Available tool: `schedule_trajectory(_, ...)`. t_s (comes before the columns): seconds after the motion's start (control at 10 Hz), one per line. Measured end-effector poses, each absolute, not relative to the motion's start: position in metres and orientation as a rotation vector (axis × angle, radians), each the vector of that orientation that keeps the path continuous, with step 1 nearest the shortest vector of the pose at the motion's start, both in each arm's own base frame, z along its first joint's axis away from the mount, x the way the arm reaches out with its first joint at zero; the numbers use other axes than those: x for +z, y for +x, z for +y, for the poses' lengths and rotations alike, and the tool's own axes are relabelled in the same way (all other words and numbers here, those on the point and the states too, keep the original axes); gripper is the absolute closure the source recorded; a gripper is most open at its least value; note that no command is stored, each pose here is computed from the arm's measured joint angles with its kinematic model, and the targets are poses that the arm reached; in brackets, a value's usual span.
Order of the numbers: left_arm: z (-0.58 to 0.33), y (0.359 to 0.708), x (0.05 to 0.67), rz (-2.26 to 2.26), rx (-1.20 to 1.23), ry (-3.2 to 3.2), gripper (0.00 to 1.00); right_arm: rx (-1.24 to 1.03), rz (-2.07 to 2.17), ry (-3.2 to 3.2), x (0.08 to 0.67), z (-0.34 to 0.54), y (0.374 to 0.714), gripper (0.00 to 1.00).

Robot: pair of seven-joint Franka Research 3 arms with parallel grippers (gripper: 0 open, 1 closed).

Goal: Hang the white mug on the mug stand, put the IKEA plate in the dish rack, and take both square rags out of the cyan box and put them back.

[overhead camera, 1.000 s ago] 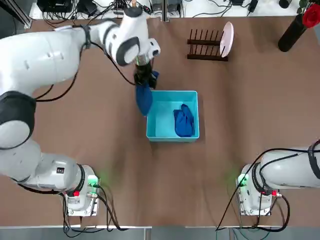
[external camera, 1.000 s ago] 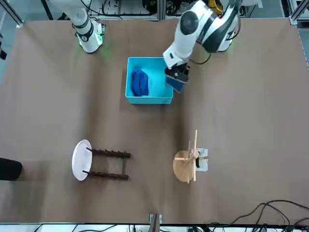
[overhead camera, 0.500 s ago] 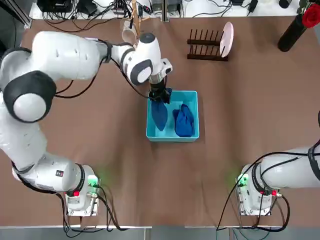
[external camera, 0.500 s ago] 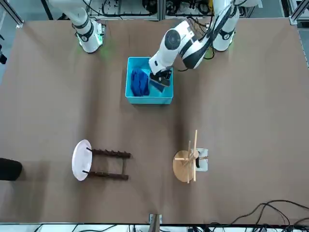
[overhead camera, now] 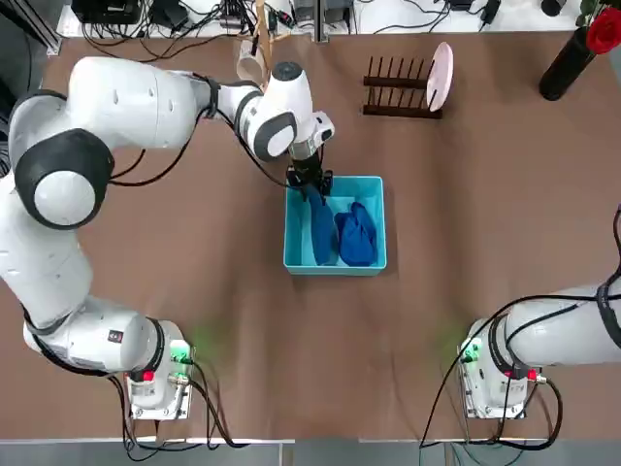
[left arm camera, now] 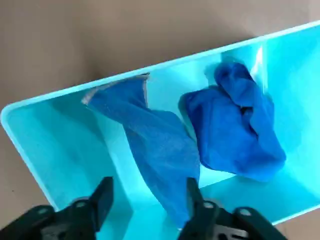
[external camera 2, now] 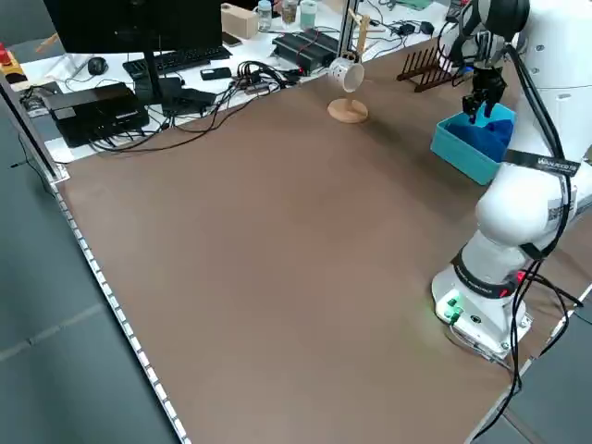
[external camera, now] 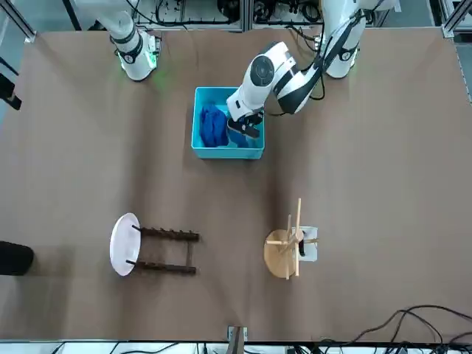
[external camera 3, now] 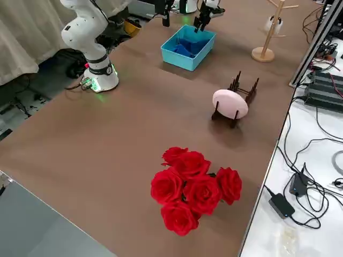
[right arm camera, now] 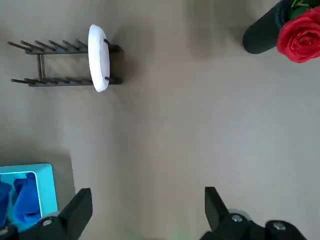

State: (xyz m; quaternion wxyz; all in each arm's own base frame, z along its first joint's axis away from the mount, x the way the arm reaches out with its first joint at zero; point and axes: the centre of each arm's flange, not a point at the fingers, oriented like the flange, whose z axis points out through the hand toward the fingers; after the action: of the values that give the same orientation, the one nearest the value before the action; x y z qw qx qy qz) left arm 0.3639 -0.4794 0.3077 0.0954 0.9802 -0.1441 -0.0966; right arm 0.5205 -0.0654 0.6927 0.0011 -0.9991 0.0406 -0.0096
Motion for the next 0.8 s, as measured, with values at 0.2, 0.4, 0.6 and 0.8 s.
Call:
schedule_trajectory(0.2,-0.462,0.384,0.352,-0.437,-0.201,2.953,0.13,-0.032,0.127,-3.139,0.686,-0.065,0.526,0.00)
schedule_trajectory(0.4,-0.413,0.425,0.419,-0.354,0.001,3.021,0.00,-0.024,0.123,-3.139,0.682,-0.065,0.529,0.00)
schedule_trajectory(0.6,-0.341,0.472,0.472,-0.304,0.066,3.091,0.00,-0.021,0.115,-3.140,0.681,-0.064,0.529,0.00)
schedule_trajectory(0.8,-0.276,0.516,0.518,-0.259,0.059,3.118,0.00,-0.012,0.105,-3.140,0.679,-0.061,0.530,0.00)
